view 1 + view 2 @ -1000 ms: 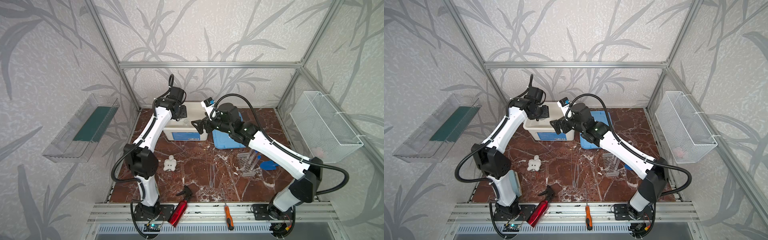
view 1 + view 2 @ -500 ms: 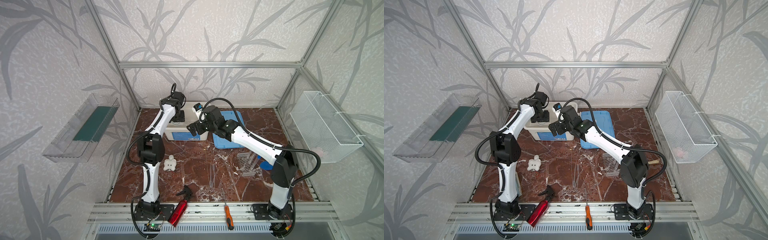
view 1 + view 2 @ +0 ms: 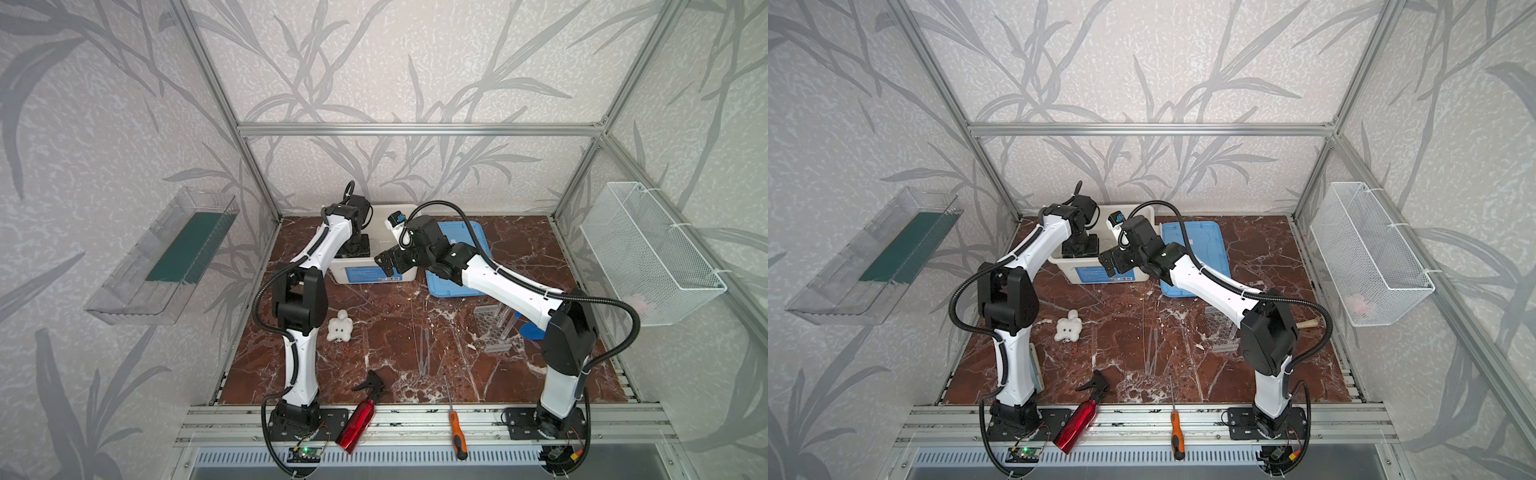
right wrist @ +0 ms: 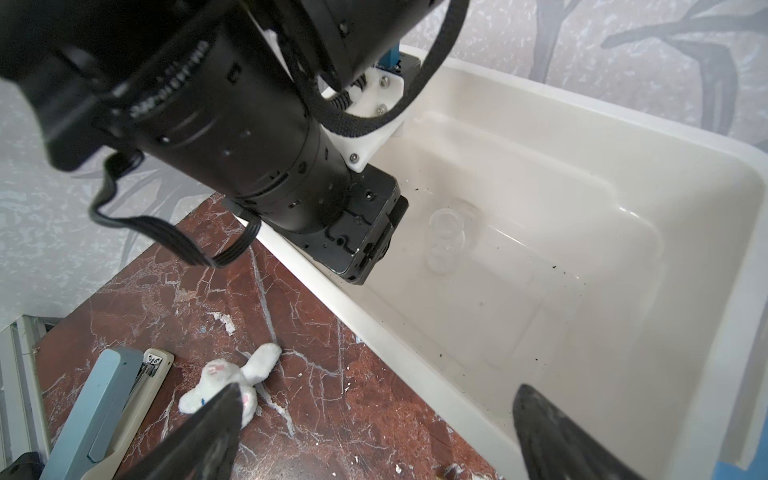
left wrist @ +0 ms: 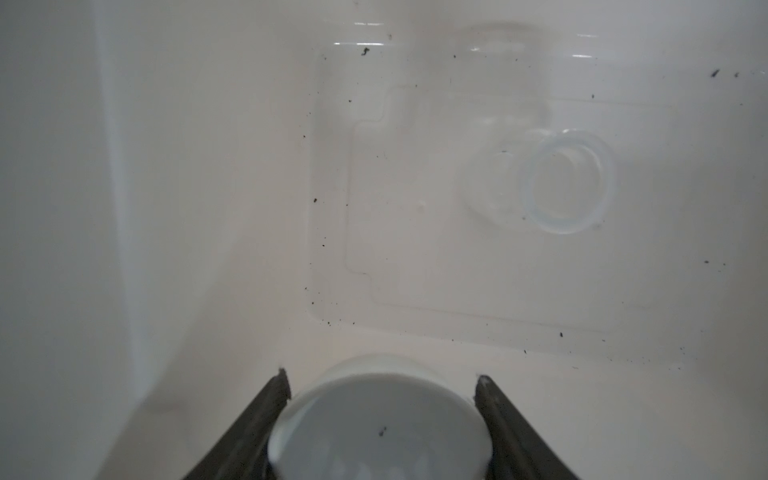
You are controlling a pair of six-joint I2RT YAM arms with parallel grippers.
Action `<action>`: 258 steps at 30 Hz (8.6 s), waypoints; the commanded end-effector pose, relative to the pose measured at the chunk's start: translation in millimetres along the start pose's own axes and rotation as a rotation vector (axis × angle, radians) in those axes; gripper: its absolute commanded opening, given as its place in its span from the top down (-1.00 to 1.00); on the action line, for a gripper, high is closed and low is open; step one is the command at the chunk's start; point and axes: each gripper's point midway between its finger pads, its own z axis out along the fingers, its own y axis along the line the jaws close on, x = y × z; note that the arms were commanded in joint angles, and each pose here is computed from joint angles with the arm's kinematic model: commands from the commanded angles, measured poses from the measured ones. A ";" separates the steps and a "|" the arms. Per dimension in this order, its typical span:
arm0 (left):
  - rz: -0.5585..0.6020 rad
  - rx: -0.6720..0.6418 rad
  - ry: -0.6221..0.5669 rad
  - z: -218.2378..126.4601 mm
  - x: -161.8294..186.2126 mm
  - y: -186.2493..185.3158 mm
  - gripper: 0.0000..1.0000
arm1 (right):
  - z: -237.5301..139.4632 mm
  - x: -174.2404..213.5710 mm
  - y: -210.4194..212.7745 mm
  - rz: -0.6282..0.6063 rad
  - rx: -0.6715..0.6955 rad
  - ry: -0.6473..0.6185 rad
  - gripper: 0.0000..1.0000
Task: Organize the chemistry lab equipment
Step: 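Lift the funnel over the white bin while the right gripper nears the bin, then lower the funnel into the white bin and open the left gripper, then withdraw the left gripper toward the metal rod while the right gripper draws back, then lower the left gripper onto the long metal rod and grasp it, then lift the metal rod over the white bin with the left gripper, then lower the metal rod into the white bin and release it with the left gripper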
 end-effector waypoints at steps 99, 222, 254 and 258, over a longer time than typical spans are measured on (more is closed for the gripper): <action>0.127 0.360 -0.141 -81.1 174.2 -142.1 -0.65 | -189.2 111.9 -52.6 0.175 -0.002 0.072 -0.99; 1.681 0.321 -0.394 -23.5 -16.3 -104.5 1.00 | -104.1 -41.5 -92.6 0.060 -0.095 -0.102 -0.97; 1.624 0.382 -0.087 58.0 25.0 -108.5 0.79 | -41.6 -18.4 -95.5 0.047 -0.088 -0.027 -0.95; 1.618 0.370 -0.063 66.9 26.9 -107.0 0.78 | -42.4 -18.5 -96.3 0.048 -0.084 -0.029 -0.95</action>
